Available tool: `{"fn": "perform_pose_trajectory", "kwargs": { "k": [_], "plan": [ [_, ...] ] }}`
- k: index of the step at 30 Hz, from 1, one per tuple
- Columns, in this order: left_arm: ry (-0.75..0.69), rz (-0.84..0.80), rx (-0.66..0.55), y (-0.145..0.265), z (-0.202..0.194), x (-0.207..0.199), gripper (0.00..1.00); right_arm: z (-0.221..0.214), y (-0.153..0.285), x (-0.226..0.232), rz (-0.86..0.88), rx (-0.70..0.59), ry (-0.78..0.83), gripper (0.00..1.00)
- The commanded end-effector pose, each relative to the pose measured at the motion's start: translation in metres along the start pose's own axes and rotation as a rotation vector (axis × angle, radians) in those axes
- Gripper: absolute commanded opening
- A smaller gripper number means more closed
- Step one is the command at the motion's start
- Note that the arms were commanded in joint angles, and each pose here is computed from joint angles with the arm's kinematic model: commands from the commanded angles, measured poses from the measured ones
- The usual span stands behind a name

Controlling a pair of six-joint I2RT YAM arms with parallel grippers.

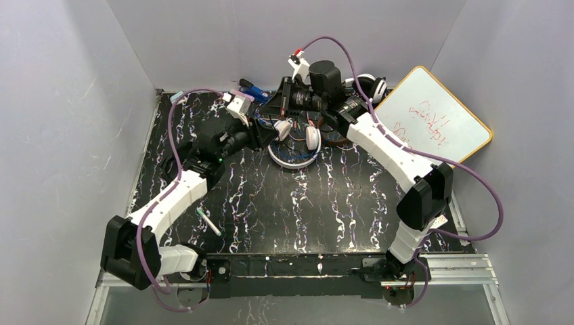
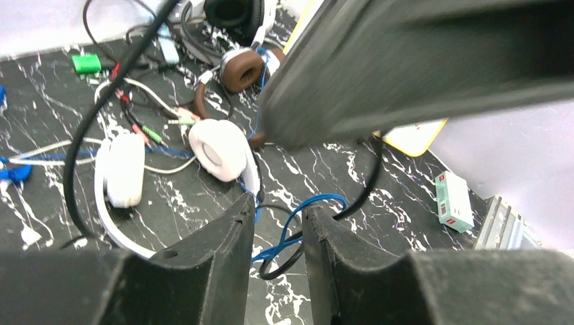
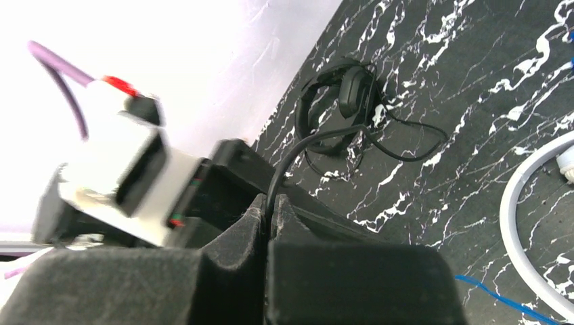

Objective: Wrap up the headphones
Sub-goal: Untie the headphones cable at the center of the board.

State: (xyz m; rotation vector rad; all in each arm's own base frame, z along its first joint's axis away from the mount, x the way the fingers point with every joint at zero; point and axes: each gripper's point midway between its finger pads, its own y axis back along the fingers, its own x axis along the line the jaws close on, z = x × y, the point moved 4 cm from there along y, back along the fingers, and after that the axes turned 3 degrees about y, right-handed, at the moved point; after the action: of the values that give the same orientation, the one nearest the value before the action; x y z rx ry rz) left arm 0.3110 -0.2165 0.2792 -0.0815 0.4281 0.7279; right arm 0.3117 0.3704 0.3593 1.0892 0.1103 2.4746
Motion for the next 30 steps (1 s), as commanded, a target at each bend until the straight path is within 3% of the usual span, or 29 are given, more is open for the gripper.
{"fn": "perform_pose_trajectory", "kwargs": {
  "k": [1, 11, 16, 21, 24, 30],
  "plan": [
    [0.101, 0.072, 0.061, -0.008, -0.035, 0.016, 0.29, 0.055, 0.041, 0.056, 0.111, -0.177, 0.09, 0.01],
    [0.203, 0.288, 0.305, -0.015, -0.15, 0.033, 0.26, 0.137, 0.107, 0.095, 0.098, -0.478, 0.174, 0.01],
    [0.222, 0.392, 0.341, -0.005, -0.18, 0.048, 0.23, 0.168, 0.137, 0.096, 0.092, -0.595, 0.174, 0.01],
    [0.209, 0.397, 0.309, 0.003, -0.179, 0.046, 0.18, 0.187, 0.155, 0.089, 0.066, -0.674, 0.184, 0.01],
    [0.131, 0.352, 0.199, 0.007, -0.153, 0.031, 0.27, 0.186, 0.154, 0.084, 0.065, -0.665, 0.174, 0.01],
    [-0.019, 0.167, 0.048, 0.008, -0.103, -0.015, 0.67, 0.178, 0.147, 0.077, 0.085, -0.635, 0.149, 0.01]
  ]
}}
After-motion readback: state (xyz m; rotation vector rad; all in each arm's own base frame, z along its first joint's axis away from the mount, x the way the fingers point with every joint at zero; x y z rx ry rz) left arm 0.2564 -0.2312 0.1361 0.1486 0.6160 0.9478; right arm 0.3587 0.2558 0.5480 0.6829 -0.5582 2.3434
